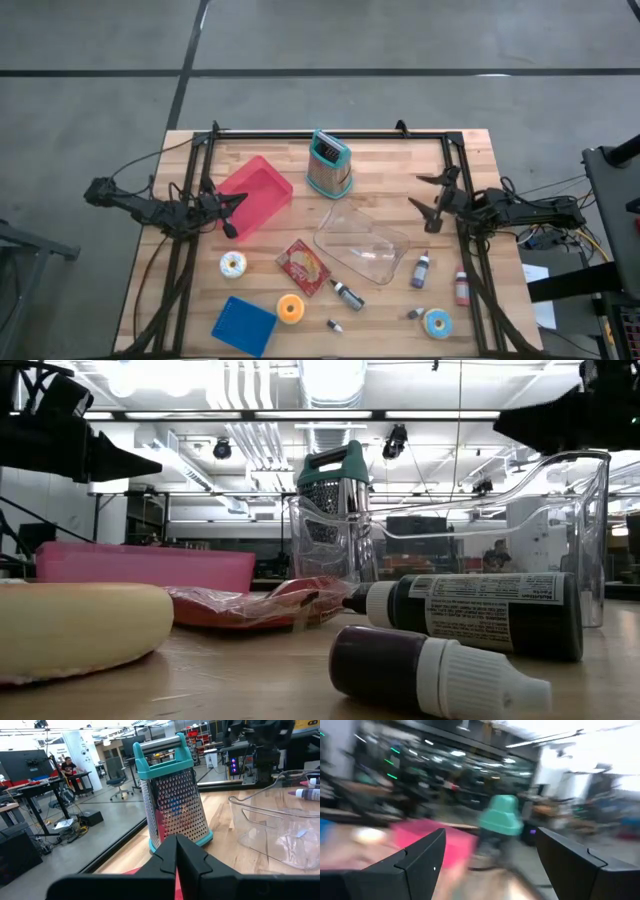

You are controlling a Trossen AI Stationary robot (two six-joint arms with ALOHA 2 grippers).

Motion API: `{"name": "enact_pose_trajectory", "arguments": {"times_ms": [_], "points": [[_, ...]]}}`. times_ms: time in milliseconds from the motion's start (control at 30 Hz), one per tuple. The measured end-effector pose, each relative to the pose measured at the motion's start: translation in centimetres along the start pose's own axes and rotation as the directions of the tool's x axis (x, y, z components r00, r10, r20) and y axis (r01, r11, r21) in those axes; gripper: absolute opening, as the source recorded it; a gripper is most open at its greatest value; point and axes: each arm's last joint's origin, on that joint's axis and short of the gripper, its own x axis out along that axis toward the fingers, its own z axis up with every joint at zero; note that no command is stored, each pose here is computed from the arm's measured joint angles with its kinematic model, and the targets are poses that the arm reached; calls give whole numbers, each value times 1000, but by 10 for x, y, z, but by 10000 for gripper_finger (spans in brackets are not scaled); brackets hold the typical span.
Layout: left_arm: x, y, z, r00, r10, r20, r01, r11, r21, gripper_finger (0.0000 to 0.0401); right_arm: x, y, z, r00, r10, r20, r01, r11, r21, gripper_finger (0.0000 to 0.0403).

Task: Pick & Place Food Item
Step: Put the large violet food coloring bottle into the transparent bin

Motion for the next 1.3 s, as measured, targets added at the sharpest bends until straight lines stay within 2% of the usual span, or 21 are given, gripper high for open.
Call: {"name": "enact_pose_trajectory", "arguments": {"times_ms": [67,200,500,667,767,900,1067,1167,1300], "points": [[0,0,0,1000,0,0,0,1000,0,5,0,1,0,999,39,7,-39,998,53,302],[0,0,0,1000,0,0,0,1000,0,5,0,1,0,999,40,10,-41,993,108,302],[0,0,0,1000,0,0,0,1000,0,5,1,2,-2,999,48,-10,-46,986,162,302],[0,0,0,1000,0,0,0,1000,0,5,4,4,-6,997,58,-57,-49,987,155,302],[0,0,0,1000,0,0,0,1000,0,5,6,6,-10,994,66,-92,-48,981,188,302],[0,0,0,1000,0,0,0,1000,0,5,9,8,-13,989,73,-127,-34,958,286,302],[0,0,0,1000,0,0,0,1000,0,5,12,9,-11,993,68,-102,-12,880,475,302],[0,0,0,1000,1,0,-1,1000,0,5,14,9,-9,994,77,-80,-30,878,478,302],[0,0,0,1000,0,0,0,1000,0,5,14,12,-9,983,169,-65,-117,865,488,302]]}}
